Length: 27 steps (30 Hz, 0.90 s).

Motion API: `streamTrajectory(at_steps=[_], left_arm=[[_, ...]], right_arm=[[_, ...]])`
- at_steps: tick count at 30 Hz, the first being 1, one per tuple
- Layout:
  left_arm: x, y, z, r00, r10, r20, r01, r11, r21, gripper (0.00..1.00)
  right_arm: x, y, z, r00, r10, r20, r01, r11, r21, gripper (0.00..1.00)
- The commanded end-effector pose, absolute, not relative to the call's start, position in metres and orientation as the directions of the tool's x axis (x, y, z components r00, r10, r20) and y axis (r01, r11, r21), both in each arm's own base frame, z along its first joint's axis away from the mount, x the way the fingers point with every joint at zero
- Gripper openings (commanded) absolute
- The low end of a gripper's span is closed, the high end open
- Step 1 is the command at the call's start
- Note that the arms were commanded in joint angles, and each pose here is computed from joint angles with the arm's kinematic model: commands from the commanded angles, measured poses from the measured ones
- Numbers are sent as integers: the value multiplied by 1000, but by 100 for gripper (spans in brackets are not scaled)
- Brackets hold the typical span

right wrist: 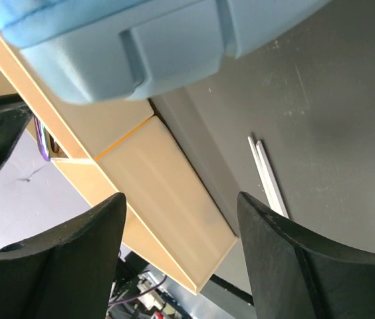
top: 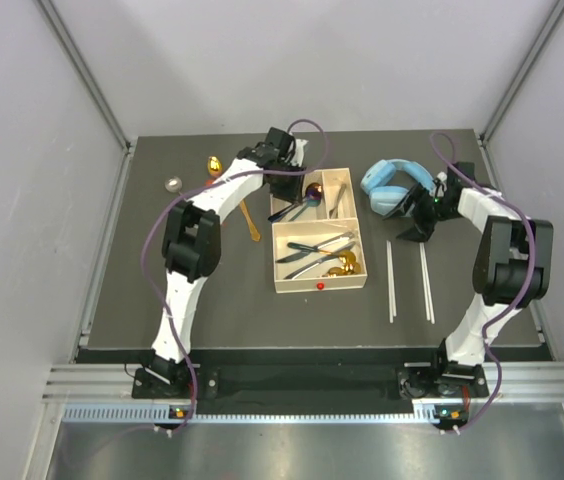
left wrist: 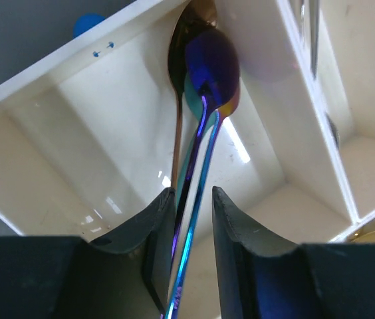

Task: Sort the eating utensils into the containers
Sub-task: Adjust the item.

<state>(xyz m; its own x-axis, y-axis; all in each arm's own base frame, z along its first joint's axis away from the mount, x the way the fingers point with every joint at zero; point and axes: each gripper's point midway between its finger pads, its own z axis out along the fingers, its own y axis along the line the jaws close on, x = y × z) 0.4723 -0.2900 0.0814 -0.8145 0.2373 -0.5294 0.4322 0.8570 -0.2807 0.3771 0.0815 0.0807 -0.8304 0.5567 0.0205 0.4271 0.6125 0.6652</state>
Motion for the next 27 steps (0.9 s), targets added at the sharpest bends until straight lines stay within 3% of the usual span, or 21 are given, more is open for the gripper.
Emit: streamTrajectory(at_steps=[1,8,13,15,20,22,23,25,27], left_arm=[[483,-314,135,-756,181,-629,447,845,-293,34],[501,-293,210,-644,108,-758,404,889,-217,38],[520,-295,290,-483,-4,-875,438,864,-246,53],[528,-295,316,-405,-36,-914,459,856,-237,55],[542,-288,322,-302,-51,-952,442,878,-187,58],[542,-294,336,-232,-107,-967,475,855,-208,55],[539,-296,309,-275,-112,-955,474,849,-236,63],[532,-299,318,-243,-145,-959,505,826,-253,75],[529,-302,308,-258,-164,-952,512,812,-278,74]], right_arm=[[375,83,107,-847,526,-81,341,653,676,68],[378,76,121,-842,520,-146,313,690,653,68],[383,74,128,-838,518,-174,295,697,654,68],[384,74,131,-835,517,-189,286,700,654,68],[387,75,136,-828,522,-207,274,697,662,68],[389,75,137,-822,525,-220,268,699,663,68],[391,73,139,-819,524,-235,262,704,660,68],[396,71,144,-813,519,-265,246,718,651,68],[403,67,156,-793,514,-326,218,739,637,68]])
